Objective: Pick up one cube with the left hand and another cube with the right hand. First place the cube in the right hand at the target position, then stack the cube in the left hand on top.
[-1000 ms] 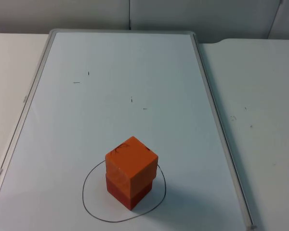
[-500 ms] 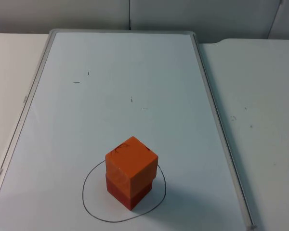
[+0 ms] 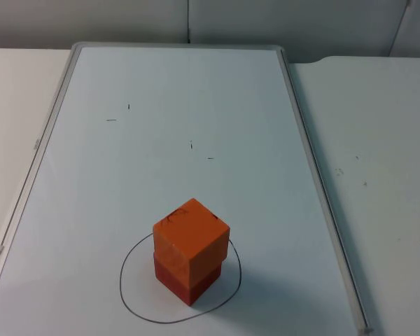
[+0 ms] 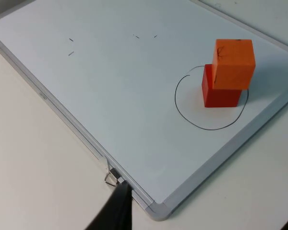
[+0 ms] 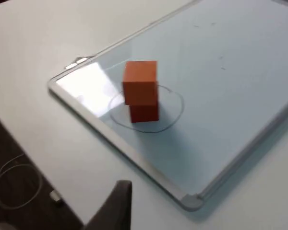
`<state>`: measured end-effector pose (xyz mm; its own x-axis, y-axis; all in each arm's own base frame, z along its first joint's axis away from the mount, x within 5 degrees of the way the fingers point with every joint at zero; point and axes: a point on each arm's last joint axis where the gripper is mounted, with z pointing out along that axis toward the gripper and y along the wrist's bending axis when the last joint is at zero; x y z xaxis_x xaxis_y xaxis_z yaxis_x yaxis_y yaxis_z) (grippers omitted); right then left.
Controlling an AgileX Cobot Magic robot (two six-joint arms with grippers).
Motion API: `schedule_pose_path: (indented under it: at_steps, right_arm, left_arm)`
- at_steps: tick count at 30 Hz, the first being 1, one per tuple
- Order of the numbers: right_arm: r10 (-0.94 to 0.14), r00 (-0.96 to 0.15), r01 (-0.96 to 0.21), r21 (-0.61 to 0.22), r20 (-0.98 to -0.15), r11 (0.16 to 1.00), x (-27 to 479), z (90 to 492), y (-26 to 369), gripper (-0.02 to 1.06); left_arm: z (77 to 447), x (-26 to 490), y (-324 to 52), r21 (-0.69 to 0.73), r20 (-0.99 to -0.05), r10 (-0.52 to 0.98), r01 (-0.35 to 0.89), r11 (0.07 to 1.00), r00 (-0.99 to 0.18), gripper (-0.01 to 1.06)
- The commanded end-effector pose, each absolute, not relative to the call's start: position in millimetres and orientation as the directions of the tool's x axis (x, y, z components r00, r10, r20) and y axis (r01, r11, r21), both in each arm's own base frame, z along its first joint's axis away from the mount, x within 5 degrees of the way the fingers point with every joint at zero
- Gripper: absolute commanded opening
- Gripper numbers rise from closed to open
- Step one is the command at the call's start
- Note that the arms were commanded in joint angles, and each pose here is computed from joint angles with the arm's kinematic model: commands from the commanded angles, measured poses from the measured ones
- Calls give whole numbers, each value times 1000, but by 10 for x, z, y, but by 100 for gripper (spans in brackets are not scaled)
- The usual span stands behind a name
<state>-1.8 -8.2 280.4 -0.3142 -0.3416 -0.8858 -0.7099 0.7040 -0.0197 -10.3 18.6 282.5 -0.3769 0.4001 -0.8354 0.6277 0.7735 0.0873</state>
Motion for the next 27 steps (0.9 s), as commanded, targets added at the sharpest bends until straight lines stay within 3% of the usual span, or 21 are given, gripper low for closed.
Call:
schedule_pose_path:
  at_steps: [1,3,7,8,12,16,24,27]
  right_arm:
    - [-307,-345,-639,-18,-887,769,-25,2786,-73,105]
    - [-284,-365,-586,-18,-887,810,-30,2786,-71,105]
    - [-180,-425,-357,-18,-887,934,-47,2786,-61,105]
    - [-180,-425,-357,-18,-887,934,-47,2786,-61,105]
    - [-87,-454,-153,-18,-887,988,-59,2786,-50,105]
    - [-33,-461,-36,-18,-887,999,-65,2786,-42,105]
    - [1,-462,37,-18,-887,999,-67,2786,-37,105]
    - [1,-462,37,-18,-887,999,-67,2786,-37,105]
  left_arm:
    - [2816,-99,185,83,-839,393,625,776,-377,105]
    - [2816,-99,185,83,-839,393,625,776,-377,105]
    - [2816,-99,185,83,-839,393,625,776,-377,105]
    - [2816,-99,185,83,-839,393,625,776,-377,105]
    - [2816,-99,185,83,-839,393,625,776,-377,105]
    - [2816,-99,185,83,-839,393,625,776,-377,105]
    - [2816,-115,176,83,-839,361,558,826,-409,105]
    - [2816,-131,164,83,-839,320,478,874,-441,105]
